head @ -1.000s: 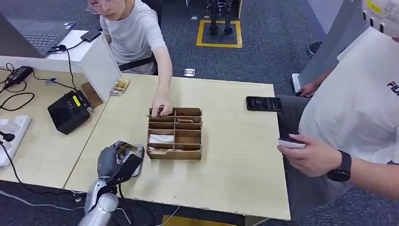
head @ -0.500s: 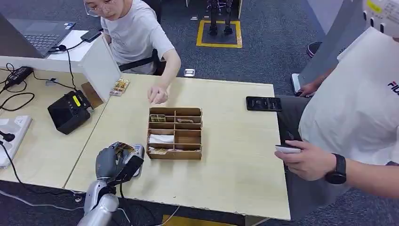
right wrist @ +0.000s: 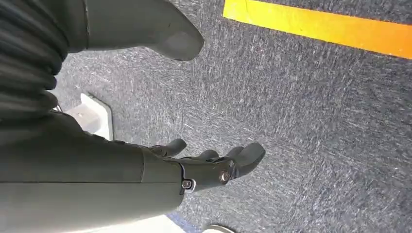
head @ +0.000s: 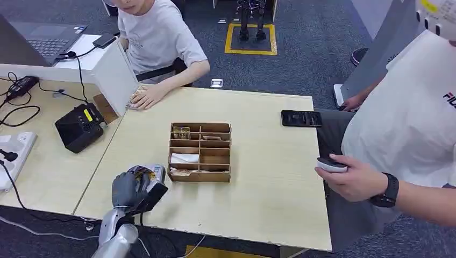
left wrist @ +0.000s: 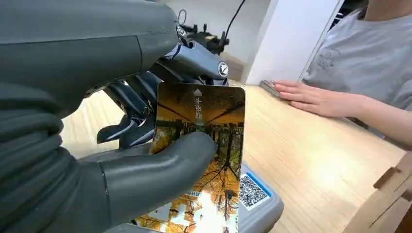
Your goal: Pass the card to the sensor for recognition and then transmit it.
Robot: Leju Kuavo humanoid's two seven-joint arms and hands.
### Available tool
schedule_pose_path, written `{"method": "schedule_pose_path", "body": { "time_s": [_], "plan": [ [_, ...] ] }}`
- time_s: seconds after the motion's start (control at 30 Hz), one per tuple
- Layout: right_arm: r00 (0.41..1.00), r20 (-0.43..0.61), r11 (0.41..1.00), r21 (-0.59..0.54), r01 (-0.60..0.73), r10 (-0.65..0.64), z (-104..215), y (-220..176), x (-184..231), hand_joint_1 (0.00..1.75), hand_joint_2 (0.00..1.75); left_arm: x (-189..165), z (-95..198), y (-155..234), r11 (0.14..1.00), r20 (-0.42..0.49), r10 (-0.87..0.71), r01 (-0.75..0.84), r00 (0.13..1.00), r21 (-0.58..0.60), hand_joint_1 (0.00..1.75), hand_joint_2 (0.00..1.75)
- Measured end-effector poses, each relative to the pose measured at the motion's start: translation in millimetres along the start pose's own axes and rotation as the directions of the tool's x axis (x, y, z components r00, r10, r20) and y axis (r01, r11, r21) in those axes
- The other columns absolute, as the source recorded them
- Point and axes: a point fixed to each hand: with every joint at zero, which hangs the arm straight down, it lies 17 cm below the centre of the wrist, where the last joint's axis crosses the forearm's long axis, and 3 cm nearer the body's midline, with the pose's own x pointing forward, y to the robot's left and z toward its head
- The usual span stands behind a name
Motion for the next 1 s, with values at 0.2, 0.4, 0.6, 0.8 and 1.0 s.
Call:
{"method": "schedule_pose_path", "body": {
  "time_s": [0.2, 0.4, 0.6, 0.8, 1.0],
  "plan": [
    [1.000, 0.000, 1.000, 0.000, 0.000, 0.000, 0, 0, 0, 0.00, 1.75, -2, -1, 0, 0.999, -0.011, 0.048, -0.048, 0.999, -0.006, 1.75, 1.75],
    [1.000, 0.000, 1.000, 0.001, 0.000, 0.000, 0, 1, 0, 0.00, 1.75, 0, -4, 0, 0.979, -0.027, 0.202, -0.203, 0.979, -0.016, 1.75, 1.75],
    [1.000, 0.000, 1.000, 0.001, 0.000, 0.000, 0, 1, 0, 0.00, 1.75, 22, -13, 26, 0.807, -0.008, 0.589, -0.589, 0.808, 0.039, 1.75, 1.75],
    [1.000, -0.001, 1.000, 0.000, 0.000, 0.000, 0, 1, 0, 0.00, 1.75, 46, -25, 78, 0.620, 0.118, 0.764, -0.772, 0.634, 0.138, 1.75, 1.75],
    [1.000, 0.000, 1.000, 0.001, 0.001, -0.001, 1, 1, 1, 0.00, 1.75, 55, -31, 122, 0.525, 0.228, 0.797, -0.829, 0.559, 0.195, 1.75, 1.75]
  ]
}}
